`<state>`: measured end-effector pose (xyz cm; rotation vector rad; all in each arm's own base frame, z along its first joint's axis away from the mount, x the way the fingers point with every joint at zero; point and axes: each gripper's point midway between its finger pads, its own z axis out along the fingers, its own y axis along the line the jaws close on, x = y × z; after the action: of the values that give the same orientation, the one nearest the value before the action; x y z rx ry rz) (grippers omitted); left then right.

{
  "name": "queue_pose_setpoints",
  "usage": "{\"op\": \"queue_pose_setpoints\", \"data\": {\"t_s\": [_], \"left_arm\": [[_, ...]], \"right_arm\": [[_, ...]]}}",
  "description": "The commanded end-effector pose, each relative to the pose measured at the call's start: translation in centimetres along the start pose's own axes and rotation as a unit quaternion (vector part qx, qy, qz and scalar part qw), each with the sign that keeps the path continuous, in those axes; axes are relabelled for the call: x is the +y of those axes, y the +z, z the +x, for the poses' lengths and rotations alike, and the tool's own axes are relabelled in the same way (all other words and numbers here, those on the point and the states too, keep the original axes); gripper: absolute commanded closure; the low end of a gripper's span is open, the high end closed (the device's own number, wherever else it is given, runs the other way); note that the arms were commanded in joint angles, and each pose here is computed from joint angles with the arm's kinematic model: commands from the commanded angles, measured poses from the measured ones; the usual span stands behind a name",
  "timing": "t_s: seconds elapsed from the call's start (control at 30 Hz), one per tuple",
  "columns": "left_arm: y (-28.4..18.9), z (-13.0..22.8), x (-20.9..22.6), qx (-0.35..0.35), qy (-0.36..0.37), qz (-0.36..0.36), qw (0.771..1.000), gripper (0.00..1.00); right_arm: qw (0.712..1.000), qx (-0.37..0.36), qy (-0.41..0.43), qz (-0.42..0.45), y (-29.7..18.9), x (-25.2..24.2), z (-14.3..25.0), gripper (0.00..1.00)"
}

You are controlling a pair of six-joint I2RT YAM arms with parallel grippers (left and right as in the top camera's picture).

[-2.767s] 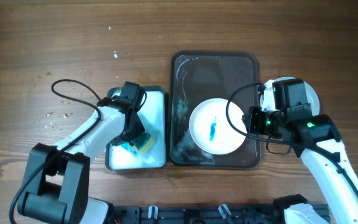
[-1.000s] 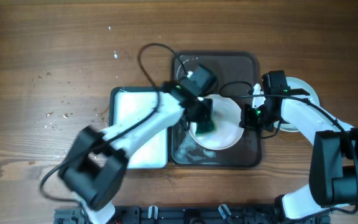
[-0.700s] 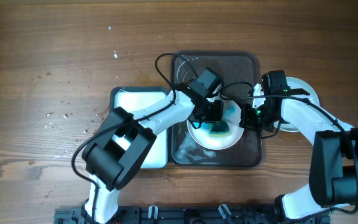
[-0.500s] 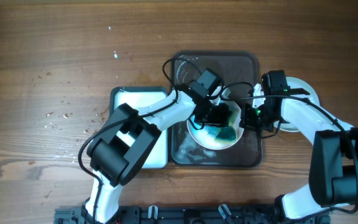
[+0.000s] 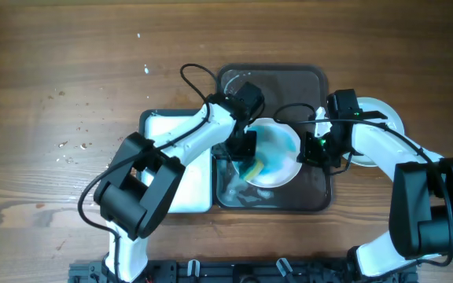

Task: Clean dirty plates on tray and stack at the side
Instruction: 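Scrub the held plate with the sponge in the left gripper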

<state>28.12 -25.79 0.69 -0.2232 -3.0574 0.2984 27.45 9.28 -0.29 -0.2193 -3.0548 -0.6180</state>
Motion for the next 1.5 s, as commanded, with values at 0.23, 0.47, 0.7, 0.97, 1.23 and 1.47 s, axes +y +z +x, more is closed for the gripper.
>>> {"op": "queue_pose_setpoints", "data": {"t_s": [0.23,0.47,0.7,0.97,1.23,1.47], "left_arm": [[4.3,3.6,-15.0,0.016,0.126,0.23,0.965,0.96],[4.4,3.9,-14.1,0.032,0.128,0.228,0.965,0.96],[3.7,1.2,-3.5,0.034,0.046,0.085,0.995,0.96],[-0.2,-1.6,2.4,-0.048,0.031,-0.046,0.997,0.96],[2.2,-2.6,-7.1,-0.122,0.106,0.039,0.986,0.96],[4.9,1.6,-13.4,-0.065,0.128,0.135,0.98,0.96]], "right_arm": [[0.996,0.025,0.03,0.075,1.1,-3.7,1.4,0.96],[0.996,0.028,0.031,0.076,1.1,-3.7,1.5,0.96],[0.996,0.03,0.031,0.076,1.1,-3.7,1.6,0.96],[0.996,0.027,0.03,0.075,1.1,-3.7,1.5,0.96],[0.996,0.025,0.029,0.075,1.1,-3.7,1.4,0.96],[0.996,0.027,0.03,0.075,1.1,-3.7,1.5,0.96]]}}
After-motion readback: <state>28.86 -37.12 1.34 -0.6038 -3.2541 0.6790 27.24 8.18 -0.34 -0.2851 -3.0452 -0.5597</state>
